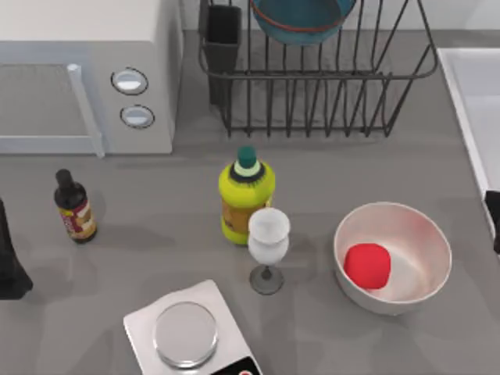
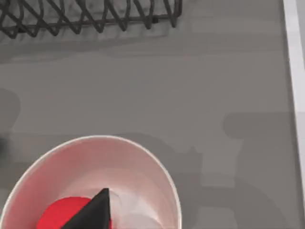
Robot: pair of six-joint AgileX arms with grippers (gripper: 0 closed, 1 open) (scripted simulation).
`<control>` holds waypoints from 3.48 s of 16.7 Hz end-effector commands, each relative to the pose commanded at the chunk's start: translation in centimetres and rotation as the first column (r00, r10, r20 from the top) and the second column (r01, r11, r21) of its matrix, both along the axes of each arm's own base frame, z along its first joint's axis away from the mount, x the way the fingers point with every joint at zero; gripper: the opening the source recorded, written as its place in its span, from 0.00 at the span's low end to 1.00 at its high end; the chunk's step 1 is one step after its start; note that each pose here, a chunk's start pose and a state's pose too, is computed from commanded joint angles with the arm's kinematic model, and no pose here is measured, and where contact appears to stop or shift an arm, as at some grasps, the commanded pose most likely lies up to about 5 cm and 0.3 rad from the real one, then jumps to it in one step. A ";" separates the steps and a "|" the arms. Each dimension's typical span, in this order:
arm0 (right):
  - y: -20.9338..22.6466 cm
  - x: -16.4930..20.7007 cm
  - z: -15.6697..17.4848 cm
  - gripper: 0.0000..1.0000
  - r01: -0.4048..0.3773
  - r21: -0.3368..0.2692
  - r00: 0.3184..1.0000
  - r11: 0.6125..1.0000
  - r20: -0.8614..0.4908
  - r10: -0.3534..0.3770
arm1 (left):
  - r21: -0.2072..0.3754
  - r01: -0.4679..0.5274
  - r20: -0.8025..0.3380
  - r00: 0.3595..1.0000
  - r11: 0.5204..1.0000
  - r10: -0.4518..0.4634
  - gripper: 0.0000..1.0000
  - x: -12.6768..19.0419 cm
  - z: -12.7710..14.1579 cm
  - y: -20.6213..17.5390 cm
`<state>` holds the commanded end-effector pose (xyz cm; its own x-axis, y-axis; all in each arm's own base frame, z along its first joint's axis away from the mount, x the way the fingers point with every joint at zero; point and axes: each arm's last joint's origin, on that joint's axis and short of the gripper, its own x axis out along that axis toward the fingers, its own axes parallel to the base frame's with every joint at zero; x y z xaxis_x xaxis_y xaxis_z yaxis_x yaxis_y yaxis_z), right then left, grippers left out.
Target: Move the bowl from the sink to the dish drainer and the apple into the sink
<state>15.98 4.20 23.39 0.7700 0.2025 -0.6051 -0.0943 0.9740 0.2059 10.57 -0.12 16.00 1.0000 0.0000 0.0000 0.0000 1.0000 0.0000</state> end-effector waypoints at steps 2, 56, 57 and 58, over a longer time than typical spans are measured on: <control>1.9 2.2 0.8 1.00 -0.020 0.003 0.986 1.000 -0.168 0.020 | 0.000 0.000 0.000 1.000 1.000 0.000 1.00 0.0 0.0 0.0; 16.0 11.5 -13.8 0.00 -0.092 -0.202 0.630 0.975 -0.770 -0.101 | 0.000 0.000 0.000 1.000 1.000 0.000 1.00 0.0 0.0 0.0; 16.0 11.5 -13.8 0.00 -0.092 -0.202 0.630 0.975 -0.770 -0.101 | 0.000 0.000 0.000 1.000 1.000 0.000 1.00 0.0 0.0 0.0; 16.0 11.5 -13.8 0.00 -0.092 -0.202 0.630 0.975 -0.770 -0.101 | 0.000 0.000 0.000 1.000 1.000 0.000 1.00 0.0 0.0 0.0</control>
<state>27.50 20.19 9.56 0.0000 0.0000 -1.0000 0.0100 0.9999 0.0000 10.57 -0.12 16.00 1.0000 0.0000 0.0000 0.0000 1.0000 0.0000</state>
